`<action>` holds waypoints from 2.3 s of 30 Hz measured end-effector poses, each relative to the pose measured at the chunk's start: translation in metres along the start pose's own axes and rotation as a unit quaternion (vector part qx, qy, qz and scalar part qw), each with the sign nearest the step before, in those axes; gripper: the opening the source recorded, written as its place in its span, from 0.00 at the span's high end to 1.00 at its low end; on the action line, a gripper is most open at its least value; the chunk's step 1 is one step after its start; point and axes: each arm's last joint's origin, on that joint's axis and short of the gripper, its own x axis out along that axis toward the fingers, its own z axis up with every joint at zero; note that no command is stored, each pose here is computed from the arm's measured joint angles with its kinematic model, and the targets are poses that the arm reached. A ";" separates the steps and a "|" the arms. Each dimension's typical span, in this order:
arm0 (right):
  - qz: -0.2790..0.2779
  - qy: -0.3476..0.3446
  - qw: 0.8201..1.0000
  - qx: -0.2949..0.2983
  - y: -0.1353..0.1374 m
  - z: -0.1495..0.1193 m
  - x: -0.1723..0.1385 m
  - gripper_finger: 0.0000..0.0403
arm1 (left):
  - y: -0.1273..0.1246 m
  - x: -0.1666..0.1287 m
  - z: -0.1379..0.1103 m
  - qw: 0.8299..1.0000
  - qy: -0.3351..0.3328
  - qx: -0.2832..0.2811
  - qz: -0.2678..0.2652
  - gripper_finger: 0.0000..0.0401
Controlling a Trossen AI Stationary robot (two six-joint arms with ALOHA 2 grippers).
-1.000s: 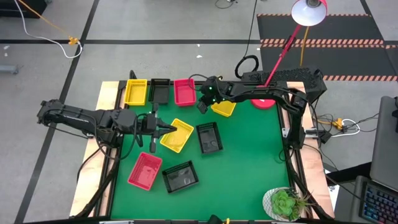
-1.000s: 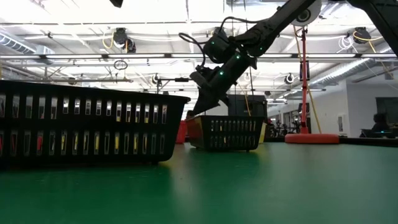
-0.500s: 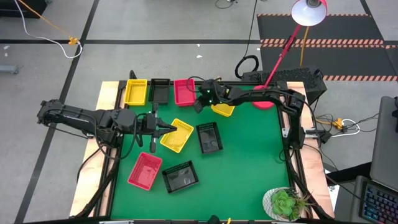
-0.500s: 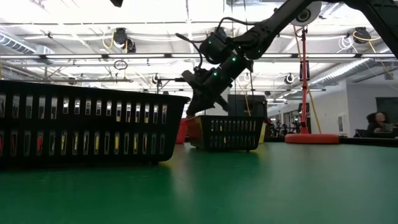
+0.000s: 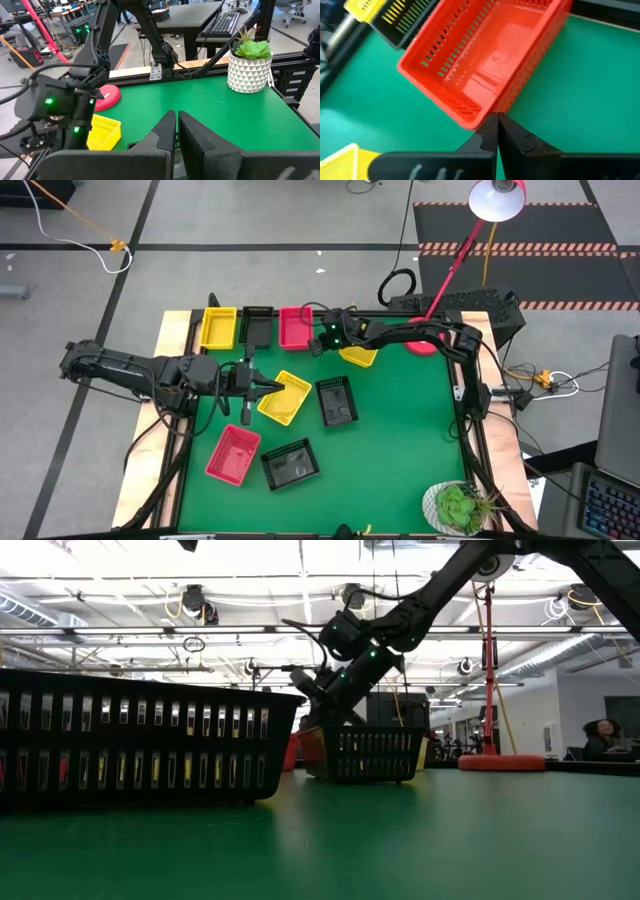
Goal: Stack baskets by color
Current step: Stack the bottom right red bin on top of the top red bin, then stack the bottom yellow bin on top of the top left yellow bin
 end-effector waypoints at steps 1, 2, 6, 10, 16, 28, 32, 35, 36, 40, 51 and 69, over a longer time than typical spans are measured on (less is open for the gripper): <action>0.003 -0.001 1.000 0.003 -0.001 0.000 0.002 1.00 | 0.000 0.000 0.000 1.000 0.000 0.000 0.000 0.94; 0.002 0.000 1.000 0.005 -0.001 -0.001 0.004 1.00 | 0.000 0.000 0.000 1.000 0.000 0.000 0.000 0.94; -0.004 0.006 1.000 0.006 -0.002 -0.002 0.005 1.00 | 0.000 0.000 0.000 1.000 0.000 0.000 0.000 0.94; -0.007 0.010 1.000 0.004 -0.003 -0.002 0.003 1.00 | 0.000 0.000 0.000 1.000 0.001 0.002 0.000 0.94; -0.001 -0.001 1.000 -0.012 0.006 0.005 -0.011 1.00 | 0.000 0.000 0.000 1.000 0.001 0.002 0.000 0.94; 0.025 0.030 0.992 -0.124 0.057 0.007 -0.104 1.00 | 0.000 0.000 0.000 1.000 0.002 0.001 0.000 0.94; 0.032 0.028 0.985 -0.166 0.075 0.003 -0.149 1.00 | 0.000 0.000 0.000 1.000 0.002 0.001 0.000 0.94; 0.047 0.028 0.979 -0.197 0.084 -0.002 -0.181 1.00 | 0.000 0.000 0.000 1.000 0.002 0.000 0.006 0.94; 0.052 0.028 0.977 -0.206 0.086 -0.003 -0.191 1.00 | 0.001 0.000 0.000 1.000 0.002 -0.002 0.009 0.94; 0.069 0.031 0.966 -0.249 0.095 -0.014 -0.224 1.00 | 0.001 0.000 0.000 1.000 0.003 -0.011 0.016 0.94; 0.072 -0.021 0.946 -0.315 0.107 -0.057 -0.278 1.00 | 0.000 0.000 -0.002 0.999 0.012 -0.026 0.019 0.94; 0.179 -0.075 0.925 -0.328 0.057 -0.143 -0.262 1.00 | -0.030 -0.018 -0.007 0.987 0.123 -0.102 0.004 0.94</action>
